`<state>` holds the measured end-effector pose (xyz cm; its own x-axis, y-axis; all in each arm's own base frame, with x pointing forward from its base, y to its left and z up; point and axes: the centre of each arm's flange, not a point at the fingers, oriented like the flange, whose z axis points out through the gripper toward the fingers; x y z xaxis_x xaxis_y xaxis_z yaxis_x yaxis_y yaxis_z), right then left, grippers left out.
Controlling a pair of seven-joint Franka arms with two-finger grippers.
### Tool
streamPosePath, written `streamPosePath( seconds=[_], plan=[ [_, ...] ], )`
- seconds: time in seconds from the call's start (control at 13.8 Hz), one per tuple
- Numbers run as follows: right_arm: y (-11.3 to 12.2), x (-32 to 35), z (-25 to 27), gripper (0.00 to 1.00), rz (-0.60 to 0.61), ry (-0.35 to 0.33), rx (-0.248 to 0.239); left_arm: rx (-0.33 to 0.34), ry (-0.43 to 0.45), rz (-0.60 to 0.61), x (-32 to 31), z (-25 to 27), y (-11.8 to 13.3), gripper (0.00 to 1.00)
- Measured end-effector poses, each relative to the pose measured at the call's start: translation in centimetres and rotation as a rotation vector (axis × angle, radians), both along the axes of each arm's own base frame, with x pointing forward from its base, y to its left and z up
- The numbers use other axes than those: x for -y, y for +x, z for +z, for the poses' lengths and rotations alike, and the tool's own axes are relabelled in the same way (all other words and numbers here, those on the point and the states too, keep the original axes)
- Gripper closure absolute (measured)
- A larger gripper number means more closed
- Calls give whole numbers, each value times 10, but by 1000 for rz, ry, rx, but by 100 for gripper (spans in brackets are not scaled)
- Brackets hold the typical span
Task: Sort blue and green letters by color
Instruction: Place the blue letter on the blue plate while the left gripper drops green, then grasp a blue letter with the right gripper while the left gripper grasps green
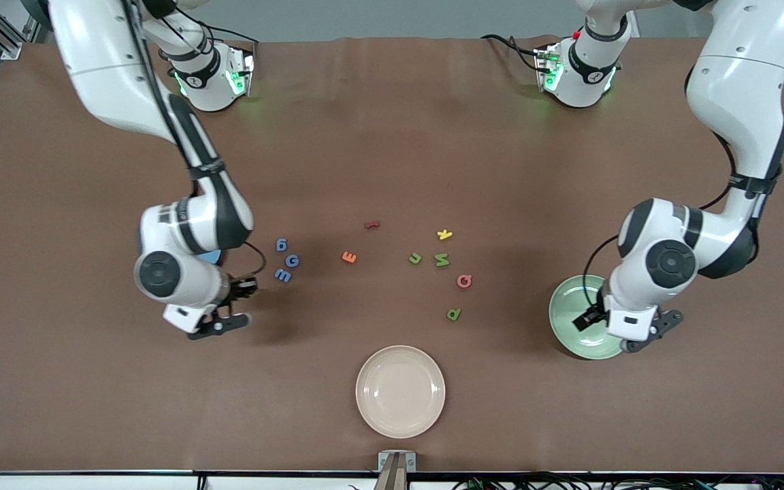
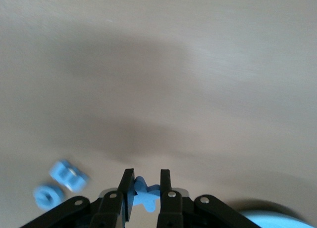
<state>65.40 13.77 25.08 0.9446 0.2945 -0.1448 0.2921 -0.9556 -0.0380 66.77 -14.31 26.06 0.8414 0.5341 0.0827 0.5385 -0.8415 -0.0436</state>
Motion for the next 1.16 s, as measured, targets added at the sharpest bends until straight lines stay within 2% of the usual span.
streamPosePath(
  seconds=[0.15, 0.36, 0.58, 0.8, 0.87, 1.09, 1.16],
  plan=[
    [-6, 49, 16, 75, 31, 19, -11, 31, -27, 93, 76, 6, -11, 0],
    [-33, 112, 17, 75, 52, 41, -36, 44, -70, 186, 165, -4, -27, 4],
    [-62, 157, -6, 75, 66, 54, -16, 28, -105, 259, 201, -34, -22, 15],
    [-91, 165, -38, 75, 56, 52, -33, 18, -127, 327, 220, -60, -18, 20],
    [-97, 167, -44, 75, 51, 51, -35, 18, -134, 342, 228, -65, -19, 24],
    [-109, 171, -55, 75, 44, 50, -41, 15, -141, 372, 247, -72, -28, 25],
    [-110, 170, -54, 70, 44, 50, -42, 12, -140, 377, 250, -74, -30, 26]
  ],
)
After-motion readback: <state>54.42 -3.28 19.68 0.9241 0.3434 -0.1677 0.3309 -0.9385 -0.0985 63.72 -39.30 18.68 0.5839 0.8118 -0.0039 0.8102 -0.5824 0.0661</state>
